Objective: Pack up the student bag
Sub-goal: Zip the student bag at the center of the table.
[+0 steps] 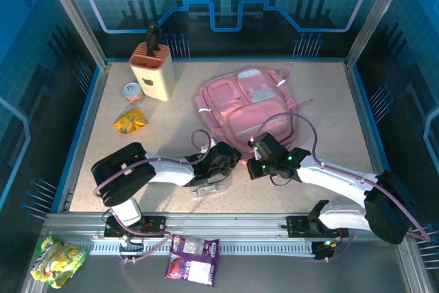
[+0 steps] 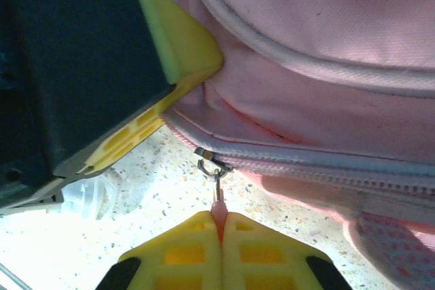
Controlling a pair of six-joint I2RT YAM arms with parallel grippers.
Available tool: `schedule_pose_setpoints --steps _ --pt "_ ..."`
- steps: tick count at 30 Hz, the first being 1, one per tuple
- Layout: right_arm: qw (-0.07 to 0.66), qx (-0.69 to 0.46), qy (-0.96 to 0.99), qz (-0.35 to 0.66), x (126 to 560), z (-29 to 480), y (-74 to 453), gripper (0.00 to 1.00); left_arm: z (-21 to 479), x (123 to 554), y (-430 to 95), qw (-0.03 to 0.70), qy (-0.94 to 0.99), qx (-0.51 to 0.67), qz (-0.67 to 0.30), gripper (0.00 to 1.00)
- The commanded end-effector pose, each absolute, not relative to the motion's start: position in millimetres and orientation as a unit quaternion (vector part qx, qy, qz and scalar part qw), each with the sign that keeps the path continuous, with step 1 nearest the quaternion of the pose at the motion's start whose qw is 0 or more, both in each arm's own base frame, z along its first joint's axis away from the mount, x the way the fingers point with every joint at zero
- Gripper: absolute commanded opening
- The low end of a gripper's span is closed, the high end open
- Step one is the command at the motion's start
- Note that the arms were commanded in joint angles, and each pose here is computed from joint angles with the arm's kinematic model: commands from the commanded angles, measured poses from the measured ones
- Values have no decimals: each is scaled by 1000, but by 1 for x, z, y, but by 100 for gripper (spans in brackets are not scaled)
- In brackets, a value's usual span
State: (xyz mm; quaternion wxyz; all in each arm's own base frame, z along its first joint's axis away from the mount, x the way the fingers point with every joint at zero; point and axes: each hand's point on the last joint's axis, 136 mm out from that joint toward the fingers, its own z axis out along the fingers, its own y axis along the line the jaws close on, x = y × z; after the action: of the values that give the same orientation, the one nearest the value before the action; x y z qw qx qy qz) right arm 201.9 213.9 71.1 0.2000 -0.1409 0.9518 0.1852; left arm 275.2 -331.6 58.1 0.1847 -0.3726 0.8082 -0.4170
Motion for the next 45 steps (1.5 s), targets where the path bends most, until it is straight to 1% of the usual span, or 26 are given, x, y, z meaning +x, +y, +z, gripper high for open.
schedule_pose_setpoints --steps 1,7,13,17,20,22,24,26,29,32,34,36,38,42,45 --pt "183 -155 954 179 189 79 209 0 76 287 -306 243 816 -363 -379 0" --pt "170 -143 965 139 182 83 189 0 99 302 -273 269 825 -343 -358 0" --pt "186 -99 974 76 184 91 151 0 112 309 -236 298 844 -324 -308 0" --pt "189 -59 976 89 189 93 136 0 121 321 -210 309 857 -300 -284 0" --pt "192 -80 971 122 195 93 151 0 126 328 -203 303 867 -281 -280 0" --pt "180 -116 962 169 193 95 180 0 128 335 -202 306 872 -264 -275 0" --pt "176 -154 953 191 188 97 207 0 123 343 -202 288 884 -249 -270 0" --pt "175 -178 950 187 186 97 224 0 124 349 -204 278 894 -229 -268 0" --pt "179 -161 958 157 194 88 220 0 124 348 -201 279 901 -219 -251 0" --pt "187 -145 960 151 202 79 212 0 117 340 -194 274 904 -224 -240 12" --pt "192 -147 957 156 204 79 214 0 113 332 -192 264 906 -226 -240 23" --pt "198 -149 956 158 207 78 215 0 113 321 -195 258 902 -234 -257 28" --pt "199 -153 955 160 209 78 218 0 114 311 -202 259 895 -238 -275 38" --pt "200 -162 951 171 211 77 224 0 107 293 -222 248 882 -257 -306 46" --pt "199 -169 947 186 212 77 232 1 99 288 -233 242 878 -274 -309 49"
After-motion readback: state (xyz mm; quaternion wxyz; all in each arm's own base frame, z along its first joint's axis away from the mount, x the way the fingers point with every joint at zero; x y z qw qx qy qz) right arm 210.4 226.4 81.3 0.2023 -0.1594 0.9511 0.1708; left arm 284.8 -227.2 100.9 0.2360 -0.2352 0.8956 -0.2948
